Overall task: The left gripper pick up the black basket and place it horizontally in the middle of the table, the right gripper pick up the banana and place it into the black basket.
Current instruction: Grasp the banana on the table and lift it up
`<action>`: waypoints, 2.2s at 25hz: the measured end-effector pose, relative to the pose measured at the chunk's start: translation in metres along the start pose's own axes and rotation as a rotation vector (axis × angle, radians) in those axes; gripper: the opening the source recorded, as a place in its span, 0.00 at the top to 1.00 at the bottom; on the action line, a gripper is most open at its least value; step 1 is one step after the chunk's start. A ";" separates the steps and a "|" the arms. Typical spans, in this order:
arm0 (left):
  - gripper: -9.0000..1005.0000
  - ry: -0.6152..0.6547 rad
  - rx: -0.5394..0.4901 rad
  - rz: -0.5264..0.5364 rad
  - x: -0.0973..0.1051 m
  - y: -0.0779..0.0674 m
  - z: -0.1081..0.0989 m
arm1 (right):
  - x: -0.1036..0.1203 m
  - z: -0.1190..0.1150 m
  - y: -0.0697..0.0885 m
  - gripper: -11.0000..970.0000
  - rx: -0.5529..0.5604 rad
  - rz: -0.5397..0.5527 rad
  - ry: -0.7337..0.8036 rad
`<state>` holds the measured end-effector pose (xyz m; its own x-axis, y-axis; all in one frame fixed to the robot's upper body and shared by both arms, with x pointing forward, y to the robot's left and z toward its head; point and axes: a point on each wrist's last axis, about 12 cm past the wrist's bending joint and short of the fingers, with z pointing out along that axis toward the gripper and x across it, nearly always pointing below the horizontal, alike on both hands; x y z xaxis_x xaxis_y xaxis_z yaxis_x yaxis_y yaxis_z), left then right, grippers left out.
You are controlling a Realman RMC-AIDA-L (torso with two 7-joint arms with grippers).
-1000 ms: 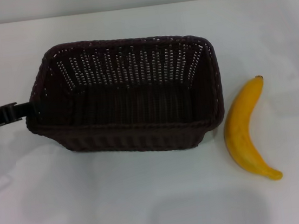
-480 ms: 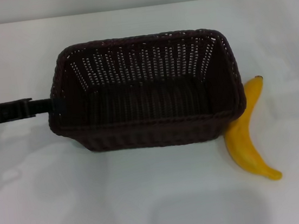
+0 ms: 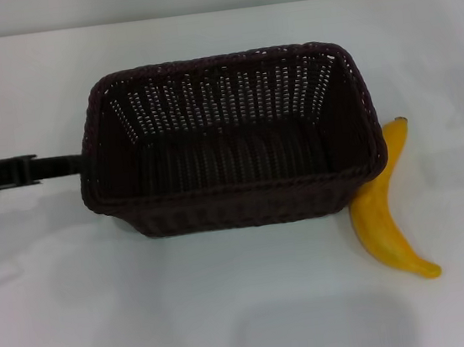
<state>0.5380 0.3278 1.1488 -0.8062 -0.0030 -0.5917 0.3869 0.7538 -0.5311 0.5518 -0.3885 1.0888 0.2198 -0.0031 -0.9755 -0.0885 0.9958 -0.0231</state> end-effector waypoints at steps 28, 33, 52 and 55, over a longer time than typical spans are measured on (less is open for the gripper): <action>0.13 -0.832 -0.065 0.352 0.060 0.035 -0.102 | -0.149 0.019 -0.059 0.19 -0.321 -0.035 0.590; 0.13 -0.863 -0.077 0.354 0.068 0.040 -0.098 | -0.168 0.025 -0.033 0.19 -0.466 -0.032 0.817; 0.13 -0.898 -0.110 0.342 0.071 0.047 -0.100 | -0.139 0.043 0.089 0.19 -0.951 -0.055 1.180; 0.13 -0.896 -0.112 0.341 0.072 0.048 -0.100 | -0.131 0.043 0.107 0.19 -0.992 -0.044 1.205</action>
<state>0.4538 0.4296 1.1418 0.0005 -0.2382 -0.9712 0.4549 0.8650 -0.2119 0.5549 -0.2773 1.2234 -0.5968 -0.5823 -0.5521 -0.7920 0.5379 0.2888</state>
